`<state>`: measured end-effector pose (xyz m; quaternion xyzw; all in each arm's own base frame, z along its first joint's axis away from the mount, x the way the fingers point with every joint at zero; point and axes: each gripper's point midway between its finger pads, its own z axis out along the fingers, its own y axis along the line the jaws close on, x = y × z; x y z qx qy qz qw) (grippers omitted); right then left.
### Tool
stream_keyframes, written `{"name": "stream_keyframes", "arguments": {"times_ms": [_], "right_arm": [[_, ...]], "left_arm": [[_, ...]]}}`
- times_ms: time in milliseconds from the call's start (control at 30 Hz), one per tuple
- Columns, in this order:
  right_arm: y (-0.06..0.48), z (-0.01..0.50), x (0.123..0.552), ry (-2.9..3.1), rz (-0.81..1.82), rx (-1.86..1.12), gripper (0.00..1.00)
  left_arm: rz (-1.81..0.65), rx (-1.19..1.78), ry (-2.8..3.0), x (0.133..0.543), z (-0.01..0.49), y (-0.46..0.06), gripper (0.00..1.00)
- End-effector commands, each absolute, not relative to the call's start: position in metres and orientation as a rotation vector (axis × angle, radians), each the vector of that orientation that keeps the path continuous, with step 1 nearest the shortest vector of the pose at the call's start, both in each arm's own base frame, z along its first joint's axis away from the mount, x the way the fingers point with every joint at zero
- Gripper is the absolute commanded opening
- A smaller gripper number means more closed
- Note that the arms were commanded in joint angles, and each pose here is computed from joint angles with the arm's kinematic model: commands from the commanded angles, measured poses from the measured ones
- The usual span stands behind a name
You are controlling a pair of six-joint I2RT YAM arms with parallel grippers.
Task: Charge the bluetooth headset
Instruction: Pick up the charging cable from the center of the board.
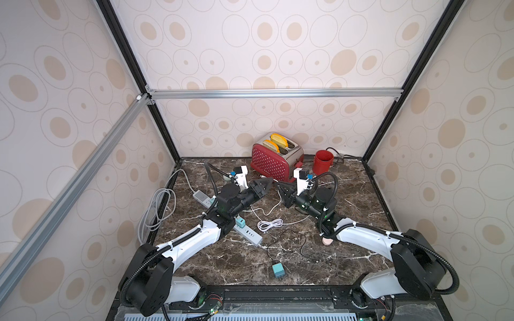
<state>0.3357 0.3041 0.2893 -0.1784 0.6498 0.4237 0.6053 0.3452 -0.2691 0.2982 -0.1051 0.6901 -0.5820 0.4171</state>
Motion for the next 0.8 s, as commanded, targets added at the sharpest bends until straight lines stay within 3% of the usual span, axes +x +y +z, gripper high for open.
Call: {"name": "stream_keyframes", "arguments": {"times_ms": [0,567,767], "right_arm": [[0.301,0.307,0.332,1.434,1.014,-0.358,0.00],[0.303,0.313,0.325,1.387,1.069,-0.330,0.00],[0.305,0.311,0.321,1.387,1.074,-0.340,0.00]], "left_arm": [[-1.507,-0.262,1.583,0.345,0.331,-0.265,0.40],[-1.529,-0.172,1.549,0.348,0.340,-0.276,0.34],[-1.556,-0.140,1.518,0.346,0.346,-0.280,0.28]]}}
